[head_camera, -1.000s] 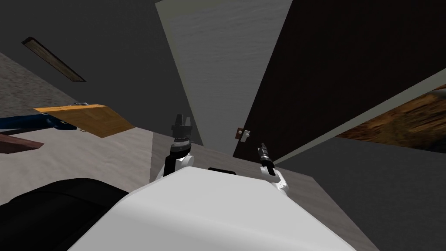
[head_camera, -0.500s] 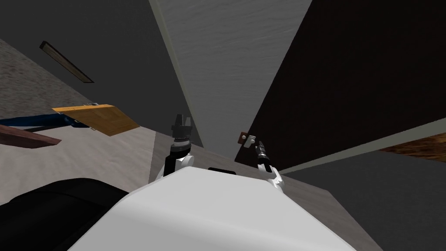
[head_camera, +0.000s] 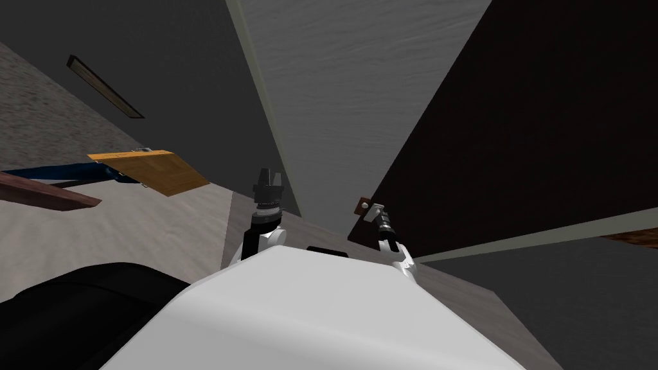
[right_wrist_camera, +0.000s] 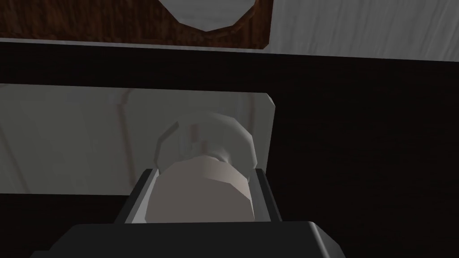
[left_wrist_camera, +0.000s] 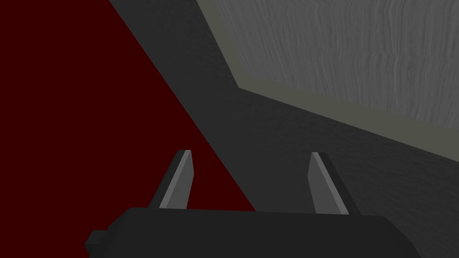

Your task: Pull the door open

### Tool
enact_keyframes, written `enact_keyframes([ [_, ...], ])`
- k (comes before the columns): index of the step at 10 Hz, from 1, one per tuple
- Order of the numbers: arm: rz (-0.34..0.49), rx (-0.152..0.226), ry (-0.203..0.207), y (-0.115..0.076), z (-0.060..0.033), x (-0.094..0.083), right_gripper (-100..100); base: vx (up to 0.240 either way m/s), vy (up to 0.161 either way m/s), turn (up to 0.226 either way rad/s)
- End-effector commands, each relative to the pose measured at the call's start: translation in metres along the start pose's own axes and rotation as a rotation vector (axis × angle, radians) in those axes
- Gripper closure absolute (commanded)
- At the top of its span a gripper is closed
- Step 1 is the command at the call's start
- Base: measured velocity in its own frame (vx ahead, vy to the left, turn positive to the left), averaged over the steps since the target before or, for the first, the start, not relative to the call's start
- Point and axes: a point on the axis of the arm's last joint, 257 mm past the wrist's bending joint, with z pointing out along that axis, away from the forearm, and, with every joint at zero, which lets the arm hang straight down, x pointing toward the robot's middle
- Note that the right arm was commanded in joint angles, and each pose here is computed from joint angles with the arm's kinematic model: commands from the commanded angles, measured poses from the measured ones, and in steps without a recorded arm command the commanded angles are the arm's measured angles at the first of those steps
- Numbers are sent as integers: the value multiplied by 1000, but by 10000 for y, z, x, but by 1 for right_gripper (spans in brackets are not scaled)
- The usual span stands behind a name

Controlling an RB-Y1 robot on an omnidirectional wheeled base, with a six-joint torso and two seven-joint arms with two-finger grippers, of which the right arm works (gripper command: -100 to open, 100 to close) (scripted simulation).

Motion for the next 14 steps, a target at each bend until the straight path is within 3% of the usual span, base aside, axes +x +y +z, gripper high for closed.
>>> enact_keyframes([
  [1, -1, 4, -5, -17, -13, -31, 100, -18, -7, 7],
  [3, -1, 4, -5, -17, -13, -31, 100, -5, 1, -2],
  [4, -8, 23, -20, -94, -78, -146, 100, -105, -24, -48],
  [7, -17, 40, -37, -156, -153, -301, 100, -182, -58, -77],
  [8, -9, 22, -8, -95, -92, -136, -100, -212, -1, 35],
  [14, 7, 0, 70, 10, -63, 204, -100, -197, 5, 75],
])
